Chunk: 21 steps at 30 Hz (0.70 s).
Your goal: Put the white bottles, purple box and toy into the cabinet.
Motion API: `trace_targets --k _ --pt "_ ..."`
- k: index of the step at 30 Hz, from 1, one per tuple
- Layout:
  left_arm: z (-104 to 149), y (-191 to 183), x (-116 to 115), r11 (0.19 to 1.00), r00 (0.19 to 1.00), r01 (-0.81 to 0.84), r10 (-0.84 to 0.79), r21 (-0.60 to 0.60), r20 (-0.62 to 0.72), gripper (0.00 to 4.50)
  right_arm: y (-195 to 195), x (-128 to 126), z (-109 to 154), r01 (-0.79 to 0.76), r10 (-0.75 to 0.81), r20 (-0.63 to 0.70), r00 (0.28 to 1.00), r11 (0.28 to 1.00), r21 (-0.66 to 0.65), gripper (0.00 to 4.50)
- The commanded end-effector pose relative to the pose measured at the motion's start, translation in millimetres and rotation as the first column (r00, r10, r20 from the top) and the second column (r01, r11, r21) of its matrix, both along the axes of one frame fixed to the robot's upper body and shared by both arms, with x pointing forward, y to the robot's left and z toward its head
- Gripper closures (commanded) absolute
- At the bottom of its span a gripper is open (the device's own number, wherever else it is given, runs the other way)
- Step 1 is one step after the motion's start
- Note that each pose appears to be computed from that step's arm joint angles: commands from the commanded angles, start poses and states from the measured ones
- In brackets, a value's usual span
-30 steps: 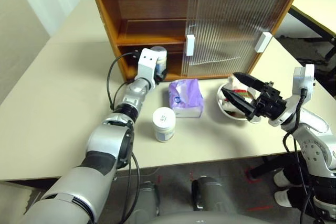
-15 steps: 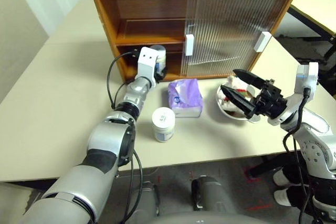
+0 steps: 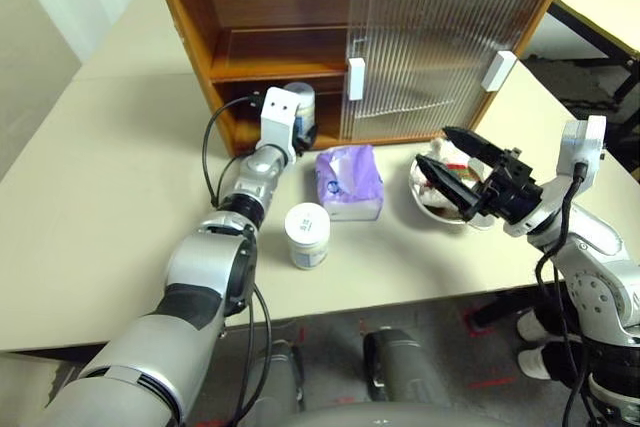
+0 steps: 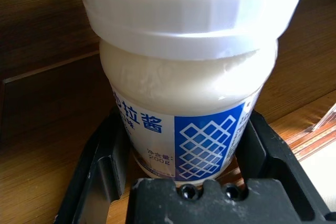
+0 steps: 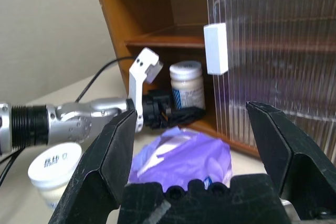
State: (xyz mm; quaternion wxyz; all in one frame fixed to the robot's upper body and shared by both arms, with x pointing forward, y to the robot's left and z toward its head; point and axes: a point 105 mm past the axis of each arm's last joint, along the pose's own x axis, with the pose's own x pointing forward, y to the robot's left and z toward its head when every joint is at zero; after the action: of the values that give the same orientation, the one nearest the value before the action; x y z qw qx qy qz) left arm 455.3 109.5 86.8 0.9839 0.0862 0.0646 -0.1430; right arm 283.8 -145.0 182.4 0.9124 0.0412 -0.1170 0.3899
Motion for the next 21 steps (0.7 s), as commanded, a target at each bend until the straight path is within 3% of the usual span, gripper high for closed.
trace_targets --k 1,20,21 --pt "4.5 -1.7 1.8 1.0 1.0 0.004 -0.004 0.007 0.009 1.33 2.8 -0.1 2.7 -0.002 0.002 0.009 1.0 1.0 -0.01 0.0" --pt "4.3 3.5 4.1 0.998 0.998 -0.056 0.056 0.013 -0.001 1.33 3.9 -3.2 6.7 -0.014 0.014 0.001 1.0 1.0 -0.009 0.0" --pt "3.5 3.2 4.0 0.998 0.998 -0.057 0.057 0.011 -0.005 0.98 4.1 -3.5 6.8 -0.015 0.015 0.0 1.0 1.0 -0.01 0.0"
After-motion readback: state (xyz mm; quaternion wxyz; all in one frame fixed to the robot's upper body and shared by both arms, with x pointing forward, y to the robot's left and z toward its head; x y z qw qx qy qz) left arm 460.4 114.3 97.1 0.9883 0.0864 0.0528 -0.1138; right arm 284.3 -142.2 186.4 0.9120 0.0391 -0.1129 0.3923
